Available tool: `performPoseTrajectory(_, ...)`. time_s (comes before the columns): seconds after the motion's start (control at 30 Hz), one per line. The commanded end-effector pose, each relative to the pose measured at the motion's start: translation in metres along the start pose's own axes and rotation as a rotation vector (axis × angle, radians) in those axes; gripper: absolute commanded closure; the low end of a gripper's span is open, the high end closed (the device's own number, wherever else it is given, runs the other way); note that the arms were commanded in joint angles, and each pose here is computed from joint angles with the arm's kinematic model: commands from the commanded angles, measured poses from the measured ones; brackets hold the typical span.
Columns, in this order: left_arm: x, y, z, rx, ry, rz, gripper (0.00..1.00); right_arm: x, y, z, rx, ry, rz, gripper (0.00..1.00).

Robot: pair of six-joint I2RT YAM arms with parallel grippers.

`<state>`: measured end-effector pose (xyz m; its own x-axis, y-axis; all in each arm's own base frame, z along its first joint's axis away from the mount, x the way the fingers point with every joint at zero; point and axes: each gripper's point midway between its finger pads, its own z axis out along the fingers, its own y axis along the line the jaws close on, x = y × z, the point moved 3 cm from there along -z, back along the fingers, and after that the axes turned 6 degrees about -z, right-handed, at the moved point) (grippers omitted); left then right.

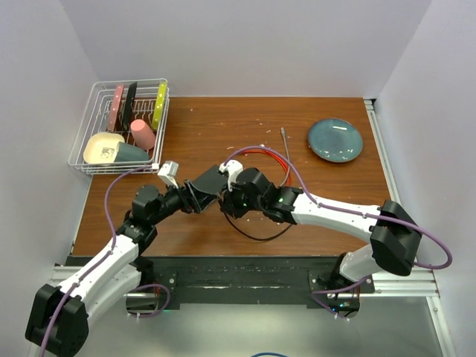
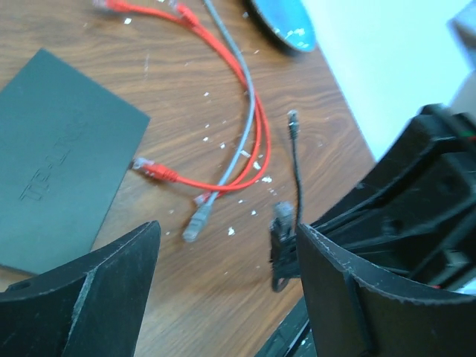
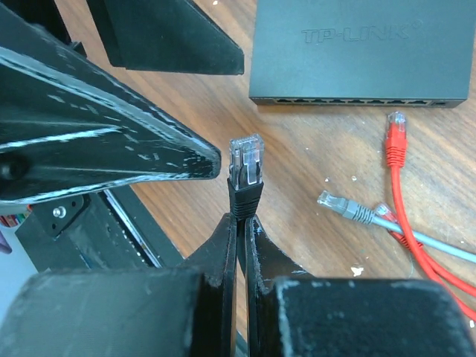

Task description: Insert the plug into the switch port

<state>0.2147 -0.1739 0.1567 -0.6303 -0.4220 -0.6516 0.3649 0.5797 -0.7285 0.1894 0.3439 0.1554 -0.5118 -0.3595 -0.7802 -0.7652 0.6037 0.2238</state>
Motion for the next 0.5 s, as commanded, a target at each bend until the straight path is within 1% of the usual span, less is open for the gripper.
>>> performPoseTrajectory(0.0,-0.014,-0.026,-0.002,0.111,-0.057,0.001,0.22,-0.016,0.01,-0.003,-0.018,-0.044,0.0,1.0)
performPoseTrajectory(0.1,-0.01,-0.028,0.002,0.127,-0.036,-0.002,0.27,-0.019,0.014,-0.003,-0.025,-0.052,0.0,1.0)
performPoseTrajectory(0.13,-0.006,-0.027,0.005,0.124,-0.02,-0.003,0.32,-0.019,0.015,-0.002,-0.027,-0.051,-0.002,1.0)
performPoseTrajectory(0.23,0.0,-0.031,0.01,0.134,0.002,-0.002,0.38,-0.024,0.02,-0.002,-0.031,-0.058,-0.005,1.0)
performPoseTrajectory(0.3,0.003,-0.034,0.012,0.138,0.008,0.0,0.44,-0.026,0.023,-0.003,-0.031,-0.063,-0.01,1.0)
performPoseTrajectory(0.33,0.005,-0.035,0.014,0.137,0.013,0.0,0.53,-0.027,0.024,-0.004,-0.031,-0.066,-0.01,1.0)
performPoseTrajectory(0.37,0.005,-0.035,0.014,0.134,0.012,0.0,0.58,-0.027,0.024,-0.004,-0.025,-0.069,-0.011,1.0)
performPoseTrajectory(0.4,0.005,-0.035,0.015,0.135,0.011,0.002,0.72,-0.028,0.026,-0.005,-0.028,-0.071,-0.01,1.0)
performPoseTrajectory(0.47,0.006,-0.034,0.015,0.129,0.008,0.0,0.87,-0.029,0.027,-0.007,-0.031,-0.075,-0.01,1.0)
